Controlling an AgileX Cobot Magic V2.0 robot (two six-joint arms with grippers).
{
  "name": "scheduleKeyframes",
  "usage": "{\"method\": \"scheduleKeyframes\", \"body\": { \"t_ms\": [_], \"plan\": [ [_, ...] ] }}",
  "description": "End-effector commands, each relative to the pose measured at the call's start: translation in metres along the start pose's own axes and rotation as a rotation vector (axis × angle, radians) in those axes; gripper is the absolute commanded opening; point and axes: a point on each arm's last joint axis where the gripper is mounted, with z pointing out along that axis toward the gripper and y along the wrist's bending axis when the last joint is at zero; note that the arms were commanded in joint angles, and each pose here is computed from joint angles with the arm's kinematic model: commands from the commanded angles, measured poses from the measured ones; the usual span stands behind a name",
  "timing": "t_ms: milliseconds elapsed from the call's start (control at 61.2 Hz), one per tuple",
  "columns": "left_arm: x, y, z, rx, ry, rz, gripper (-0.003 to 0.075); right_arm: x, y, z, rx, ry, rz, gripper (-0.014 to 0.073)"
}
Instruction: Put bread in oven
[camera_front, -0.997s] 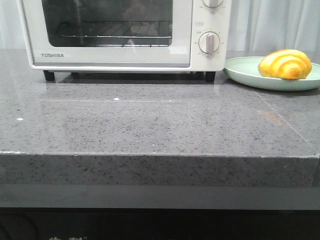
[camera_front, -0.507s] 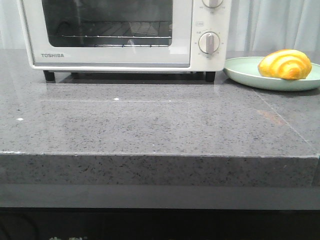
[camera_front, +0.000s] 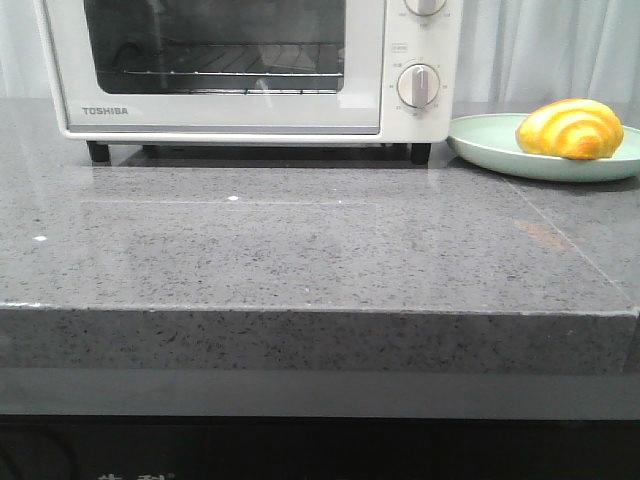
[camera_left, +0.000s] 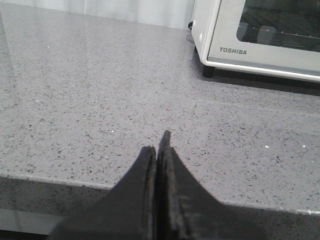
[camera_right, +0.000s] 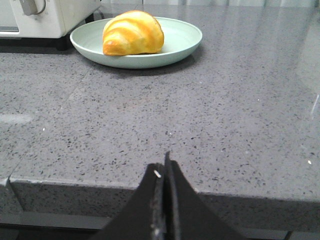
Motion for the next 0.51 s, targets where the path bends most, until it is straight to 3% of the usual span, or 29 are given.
{"method": "scheduleKeyframes", "body": {
  "t_ms": [0,212,490],
  "plan": [
    [-0.005,-0.001,-0.001,0.013,-0.088,-0.015,-0.002,-0.01,0.0,-0.003,0.006,-0.105,-0.014,-0.0066],
    [-0.007,-0.001,-0.001,0.013,-0.104,-0.006,-0.002,-0.011,0.0,-0.003,0.004,-0.115,-0.006,-0.0066],
    [-0.028,-0.003,-0.006,0.037,-0.297,-0.01,-0.0021,-0.033,0.001,-0.009,-0.009,-0.234,0.03,-0.0066]
  ]
}}
